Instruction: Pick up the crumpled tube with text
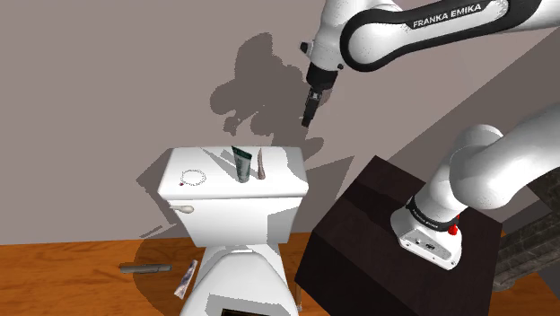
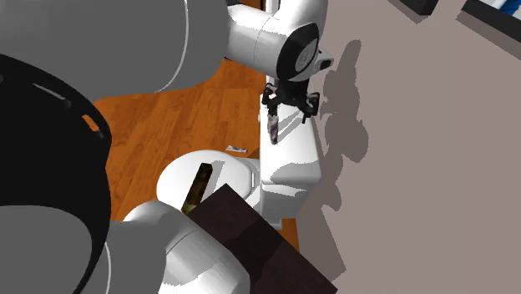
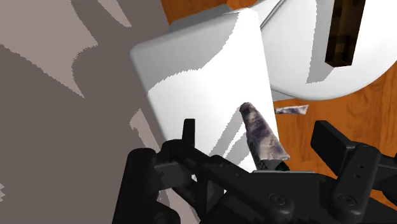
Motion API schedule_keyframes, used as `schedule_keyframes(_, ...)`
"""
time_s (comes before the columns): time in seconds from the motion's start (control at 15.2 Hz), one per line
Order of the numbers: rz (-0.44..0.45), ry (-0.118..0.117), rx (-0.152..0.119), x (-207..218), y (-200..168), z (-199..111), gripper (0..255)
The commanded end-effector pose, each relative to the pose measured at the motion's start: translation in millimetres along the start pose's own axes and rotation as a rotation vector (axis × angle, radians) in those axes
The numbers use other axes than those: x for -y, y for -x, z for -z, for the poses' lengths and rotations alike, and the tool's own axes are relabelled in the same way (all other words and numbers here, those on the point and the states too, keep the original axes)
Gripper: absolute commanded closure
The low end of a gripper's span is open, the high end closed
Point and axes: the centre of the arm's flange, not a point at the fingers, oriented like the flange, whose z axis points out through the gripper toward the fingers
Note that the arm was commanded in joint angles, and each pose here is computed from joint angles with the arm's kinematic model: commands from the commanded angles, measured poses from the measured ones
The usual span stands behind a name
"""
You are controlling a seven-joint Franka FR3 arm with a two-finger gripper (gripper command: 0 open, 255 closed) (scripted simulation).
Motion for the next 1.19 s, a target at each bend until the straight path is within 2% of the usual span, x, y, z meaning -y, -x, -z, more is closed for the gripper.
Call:
schedule_keyframes(0.0, 0.04, -0.002, -0.016, 9.7, -16.8, -14.7, 0)
schedule_keyframes(0.73, 0.253, -0.015, -0.093, 69.7, -103.7, -98.6, 0)
schedule_keyframes(1.12, 0.253, -0.015, -0.093, 68.8, -99.7, -130.1, 0)
